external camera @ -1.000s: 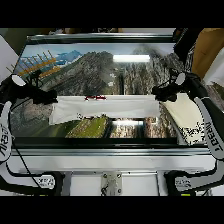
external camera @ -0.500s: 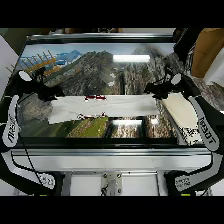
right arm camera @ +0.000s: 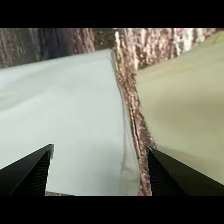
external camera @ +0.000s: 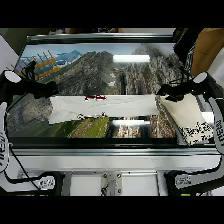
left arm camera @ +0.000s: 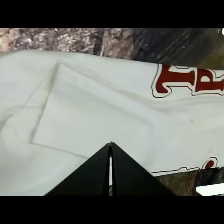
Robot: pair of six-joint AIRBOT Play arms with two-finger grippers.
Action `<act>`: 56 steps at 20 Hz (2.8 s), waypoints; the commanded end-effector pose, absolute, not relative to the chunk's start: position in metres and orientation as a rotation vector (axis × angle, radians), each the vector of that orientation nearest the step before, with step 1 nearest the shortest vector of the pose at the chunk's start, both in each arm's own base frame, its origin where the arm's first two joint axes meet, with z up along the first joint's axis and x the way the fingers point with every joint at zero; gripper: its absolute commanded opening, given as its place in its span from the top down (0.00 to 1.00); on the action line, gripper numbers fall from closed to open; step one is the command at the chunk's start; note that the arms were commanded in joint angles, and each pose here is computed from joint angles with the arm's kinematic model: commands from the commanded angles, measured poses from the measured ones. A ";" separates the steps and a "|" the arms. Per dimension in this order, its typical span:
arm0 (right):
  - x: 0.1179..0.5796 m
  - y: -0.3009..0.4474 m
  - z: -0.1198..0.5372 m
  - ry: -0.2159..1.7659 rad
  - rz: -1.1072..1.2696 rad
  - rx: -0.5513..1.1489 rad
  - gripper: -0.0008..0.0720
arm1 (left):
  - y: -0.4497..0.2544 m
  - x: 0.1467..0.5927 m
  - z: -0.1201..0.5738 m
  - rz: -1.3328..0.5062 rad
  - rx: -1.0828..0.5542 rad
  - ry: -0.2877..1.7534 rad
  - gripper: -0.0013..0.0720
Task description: Fold the clothes and pants, and hang the long-sleeved shirts on hangers.
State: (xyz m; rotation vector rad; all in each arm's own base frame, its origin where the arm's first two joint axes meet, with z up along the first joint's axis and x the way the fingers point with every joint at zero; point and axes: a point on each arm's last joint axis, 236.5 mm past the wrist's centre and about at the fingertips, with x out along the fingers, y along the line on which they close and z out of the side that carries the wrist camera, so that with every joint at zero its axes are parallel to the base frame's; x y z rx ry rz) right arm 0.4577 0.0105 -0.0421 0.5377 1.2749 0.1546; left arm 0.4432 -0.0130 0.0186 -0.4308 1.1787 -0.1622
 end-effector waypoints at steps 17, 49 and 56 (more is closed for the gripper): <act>0.436 0.076 -0.112 1.445 0.380 0.748 0.23 | -0.112 0.407 0.003 -0.312 -0.336 1.214 0.96; 0.439 0.131 0.136 1.288 0.424 0.086 0.98 | -0.373 0.434 -0.124 -0.762 -0.025 1.407 0.96; 0.432 0.172 0.143 1.266 0.479 0.089 0.98 | -0.359 0.448 -0.111 -0.743 -0.046 1.385 0.96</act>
